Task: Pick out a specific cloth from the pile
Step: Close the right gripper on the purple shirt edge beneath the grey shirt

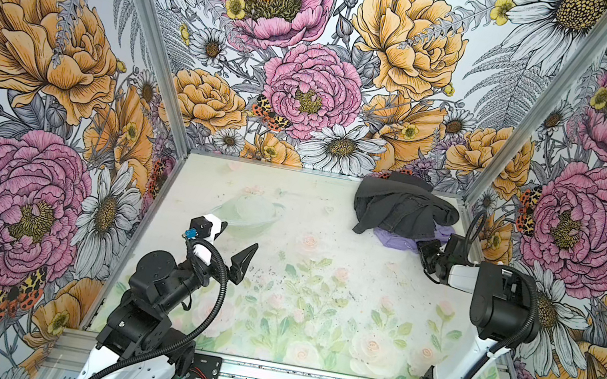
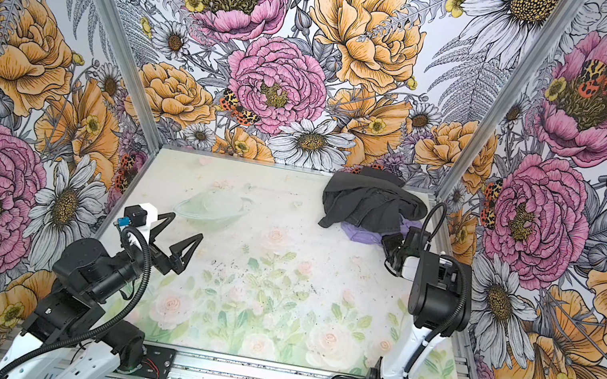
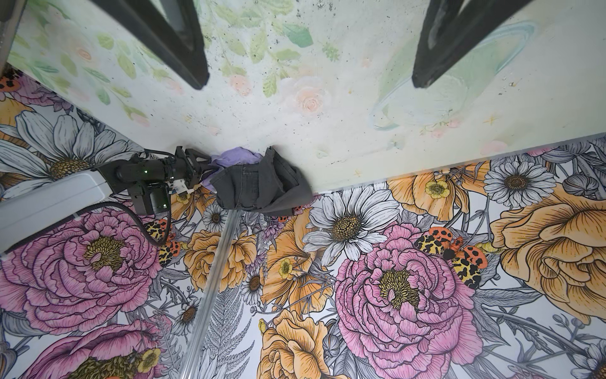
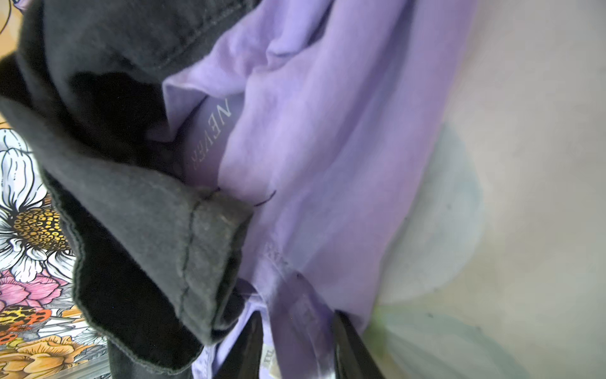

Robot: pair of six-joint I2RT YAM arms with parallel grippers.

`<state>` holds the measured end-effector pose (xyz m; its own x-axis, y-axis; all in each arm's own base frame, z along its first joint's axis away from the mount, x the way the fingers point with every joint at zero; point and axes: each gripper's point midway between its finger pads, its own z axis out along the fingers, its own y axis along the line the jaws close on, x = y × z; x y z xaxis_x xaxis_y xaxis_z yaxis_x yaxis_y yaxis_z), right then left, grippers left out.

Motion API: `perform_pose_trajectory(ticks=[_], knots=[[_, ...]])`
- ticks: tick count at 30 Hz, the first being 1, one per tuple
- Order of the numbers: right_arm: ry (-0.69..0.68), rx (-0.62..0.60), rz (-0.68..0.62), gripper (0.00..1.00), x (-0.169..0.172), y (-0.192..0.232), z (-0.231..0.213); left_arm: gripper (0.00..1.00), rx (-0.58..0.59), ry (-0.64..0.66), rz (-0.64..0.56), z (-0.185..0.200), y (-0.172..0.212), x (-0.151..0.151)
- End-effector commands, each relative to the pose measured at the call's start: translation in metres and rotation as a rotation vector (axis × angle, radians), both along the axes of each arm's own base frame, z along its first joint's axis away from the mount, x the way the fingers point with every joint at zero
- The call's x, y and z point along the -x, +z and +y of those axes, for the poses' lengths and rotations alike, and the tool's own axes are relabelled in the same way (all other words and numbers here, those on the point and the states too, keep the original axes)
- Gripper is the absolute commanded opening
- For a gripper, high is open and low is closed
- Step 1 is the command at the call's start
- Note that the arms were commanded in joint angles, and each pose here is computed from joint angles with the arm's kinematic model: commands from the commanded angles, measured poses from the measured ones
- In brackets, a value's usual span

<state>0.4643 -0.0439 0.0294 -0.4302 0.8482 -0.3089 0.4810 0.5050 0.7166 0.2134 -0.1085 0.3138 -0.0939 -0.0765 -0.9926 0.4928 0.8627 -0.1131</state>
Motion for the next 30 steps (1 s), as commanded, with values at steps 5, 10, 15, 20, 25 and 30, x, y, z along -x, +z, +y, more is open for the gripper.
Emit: perform_pose_trajectory(ticks=[5, 10, 15, 20, 25, 30], knots=[[0.031, 0.091, 0.076, 0.11, 0.004, -0.013, -0.001, 0.99, -0.013, 0.032, 0.008, 0.005, -0.004, -0.001], [0.052, 0.109, 0.066, 0.0, 0.002, -0.007, 0.0, 0.99, -0.015, 0.037, 0.007, 0.006, -0.004, -0.001], [0.048, 0.132, 0.026, 0.0, 0.0, 0.013, -0.001, 0.99, -0.016, 0.039, 0.007, 0.007, -0.004, -0.001], [0.051, 0.14, -0.029, 0.0, -0.002, 0.038, 0.001, 0.99, -0.015, 0.041, 0.005, 0.007, -0.004, -0.001], [0.051, 0.137, -0.079, 0.0, -0.003, 0.062, 0.003, 0.99, -0.015, 0.043, 0.001, 0.008, -0.003, 0.0], [0.049, 0.139, -0.134, 0.0, -0.003, 0.09, 0.005, 0.99, -0.015, 0.043, -0.003, 0.008, -0.002, 0.0]])
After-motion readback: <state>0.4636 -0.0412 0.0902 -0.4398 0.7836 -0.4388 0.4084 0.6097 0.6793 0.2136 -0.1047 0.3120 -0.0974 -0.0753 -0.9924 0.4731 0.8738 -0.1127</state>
